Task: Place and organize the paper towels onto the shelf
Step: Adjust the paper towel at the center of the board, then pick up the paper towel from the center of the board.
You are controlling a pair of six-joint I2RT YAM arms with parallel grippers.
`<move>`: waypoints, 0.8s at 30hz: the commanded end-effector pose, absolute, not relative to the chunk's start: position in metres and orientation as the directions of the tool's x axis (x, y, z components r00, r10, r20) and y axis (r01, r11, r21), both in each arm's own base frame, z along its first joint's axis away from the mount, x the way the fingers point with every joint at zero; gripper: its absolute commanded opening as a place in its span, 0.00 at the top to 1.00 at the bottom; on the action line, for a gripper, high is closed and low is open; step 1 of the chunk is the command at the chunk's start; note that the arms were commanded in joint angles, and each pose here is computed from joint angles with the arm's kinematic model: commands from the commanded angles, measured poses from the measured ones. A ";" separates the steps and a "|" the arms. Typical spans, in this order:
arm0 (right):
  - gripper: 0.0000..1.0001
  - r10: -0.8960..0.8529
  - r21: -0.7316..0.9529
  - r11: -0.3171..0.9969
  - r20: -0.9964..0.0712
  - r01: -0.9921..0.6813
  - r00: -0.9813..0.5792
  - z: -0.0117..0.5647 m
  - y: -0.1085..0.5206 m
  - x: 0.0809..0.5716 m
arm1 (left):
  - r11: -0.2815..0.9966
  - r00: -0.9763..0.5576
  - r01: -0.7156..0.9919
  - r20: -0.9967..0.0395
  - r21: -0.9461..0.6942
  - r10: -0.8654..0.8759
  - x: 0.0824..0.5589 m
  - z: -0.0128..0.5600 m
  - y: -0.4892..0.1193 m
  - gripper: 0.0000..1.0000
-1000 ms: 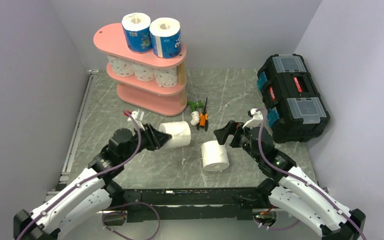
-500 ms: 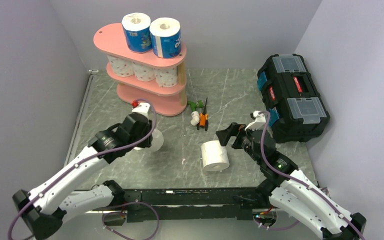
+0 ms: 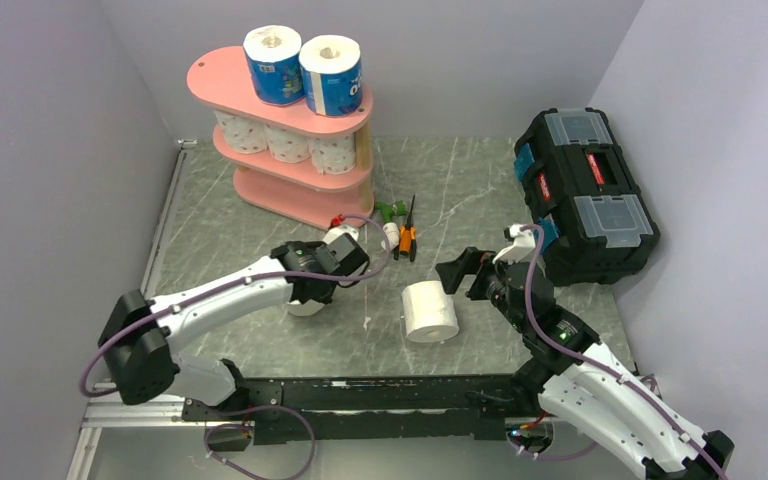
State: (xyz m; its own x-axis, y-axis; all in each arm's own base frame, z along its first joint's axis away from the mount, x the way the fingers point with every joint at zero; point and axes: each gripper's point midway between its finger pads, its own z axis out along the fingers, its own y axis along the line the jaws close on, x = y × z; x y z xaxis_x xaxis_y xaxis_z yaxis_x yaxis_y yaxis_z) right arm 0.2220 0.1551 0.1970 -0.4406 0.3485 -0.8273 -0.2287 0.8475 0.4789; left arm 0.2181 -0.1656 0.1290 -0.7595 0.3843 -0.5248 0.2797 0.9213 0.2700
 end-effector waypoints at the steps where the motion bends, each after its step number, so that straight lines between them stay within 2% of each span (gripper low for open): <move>1: 0.01 0.337 0.455 0.863 -0.842 -0.220 -0.421 0.197 0.149 0.223 | 0.913 -0.716 0.250 -0.573 0.322 0.399 0.232 0.139 -0.178 0.97; 8: 0.01 0.332 0.449 0.867 -0.845 -0.217 -0.419 0.196 0.148 0.224 | 0.910 -0.720 0.277 -0.561 0.308 0.409 0.230 0.125 -0.192 0.93; 10: 0.01 0.331 0.447 0.867 -0.846 -0.218 -0.419 0.196 0.148 0.223 | 0.910 -0.721 0.286 -0.558 0.300 0.411 0.229 0.123 -0.195 0.89; 13: 0.01 0.329 0.445 0.869 -0.847 -0.216 -0.418 0.196 0.148 0.223 | 0.911 -0.717 0.299 -0.564 0.283 0.410 0.227 0.124 -0.199 0.63; 14: 0.01 0.328 0.444 0.869 -0.847 -0.218 -0.418 0.196 0.148 0.223 | 0.913 -0.713 0.303 -0.570 0.273 0.407 0.227 0.127 -0.201 0.50; 19: 0.01 0.328 0.444 0.869 -0.847 -0.220 -0.418 0.195 0.148 0.223 | 0.927 -0.697 0.299 -0.612 0.225 0.373 0.227 0.149 -0.206 0.18; 22: 0.01 0.332 0.447 0.868 -0.848 -0.219 -0.414 0.196 0.147 0.223 | 0.939 -0.684 0.290 -0.646 0.186 0.339 0.226 0.168 -0.207 0.14; 23: 0.01 0.332 0.447 0.868 -0.847 -0.219 -0.414 0.196 0.147 0.223 | 0.945 -0.677 0.279 -0.662 0.172 0.320 0.226 0.176 -0.205 0.05; 24: 0.01 0.331 0.446 0.868 -0.848 -0.219 -0.414 0.195 0.147 0.223 | 0.951 -0.667 0.263 -0.681 0.162 0.301 0.226 0.184 -0.203 0.01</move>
State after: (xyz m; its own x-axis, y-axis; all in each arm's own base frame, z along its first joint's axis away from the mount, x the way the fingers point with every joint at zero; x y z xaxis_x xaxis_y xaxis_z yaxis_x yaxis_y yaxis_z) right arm 0.2218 0.1493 0.1912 -0.4392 0.3305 -0.8354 -0.2122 0.8654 0.4539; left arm 0.2227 -0.1999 0.1363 -0.7199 0.3915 -0.5731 0.3050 0.9202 0.2454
